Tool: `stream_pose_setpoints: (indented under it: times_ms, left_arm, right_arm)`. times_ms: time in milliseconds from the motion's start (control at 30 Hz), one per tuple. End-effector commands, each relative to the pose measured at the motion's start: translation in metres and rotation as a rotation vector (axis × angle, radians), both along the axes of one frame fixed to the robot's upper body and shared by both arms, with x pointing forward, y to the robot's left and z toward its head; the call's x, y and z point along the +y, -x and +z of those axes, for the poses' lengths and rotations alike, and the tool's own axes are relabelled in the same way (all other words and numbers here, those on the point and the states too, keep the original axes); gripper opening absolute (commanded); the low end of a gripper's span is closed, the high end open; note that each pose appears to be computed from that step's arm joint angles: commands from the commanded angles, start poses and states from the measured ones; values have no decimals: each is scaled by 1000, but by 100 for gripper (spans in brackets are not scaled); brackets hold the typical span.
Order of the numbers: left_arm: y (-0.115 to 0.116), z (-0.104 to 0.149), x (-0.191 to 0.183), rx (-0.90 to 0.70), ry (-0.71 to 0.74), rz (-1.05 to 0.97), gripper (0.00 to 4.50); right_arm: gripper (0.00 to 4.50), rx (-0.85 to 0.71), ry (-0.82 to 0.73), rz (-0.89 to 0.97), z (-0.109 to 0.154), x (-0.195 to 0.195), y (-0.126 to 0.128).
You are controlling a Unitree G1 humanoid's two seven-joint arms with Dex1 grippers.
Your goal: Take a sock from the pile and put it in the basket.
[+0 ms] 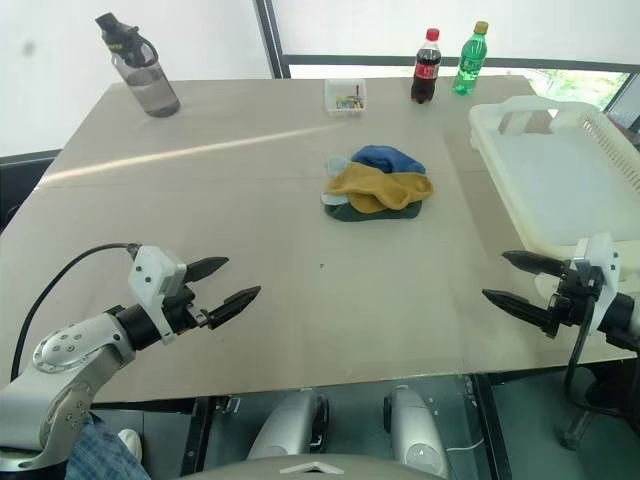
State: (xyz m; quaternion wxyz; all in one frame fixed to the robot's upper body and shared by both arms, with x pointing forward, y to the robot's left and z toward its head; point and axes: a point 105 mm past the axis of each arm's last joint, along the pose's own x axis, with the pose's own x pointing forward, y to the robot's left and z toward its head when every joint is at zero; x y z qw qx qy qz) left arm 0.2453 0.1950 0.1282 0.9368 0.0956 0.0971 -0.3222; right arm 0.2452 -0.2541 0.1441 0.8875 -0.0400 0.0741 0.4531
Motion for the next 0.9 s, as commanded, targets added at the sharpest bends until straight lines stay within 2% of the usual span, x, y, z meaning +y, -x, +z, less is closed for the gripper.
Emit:
stream_pose_setpoints:
  times_ms: [33,900]
  left_arm:
    - [-2,9,1,-50,-7,-12,445]
    - [-2,14,11,-70,3,-14,445]
  right_arm:
    - [449,-60,8,11,12,2,-1]
    - [449,-51,29,16,6,-1,-1]
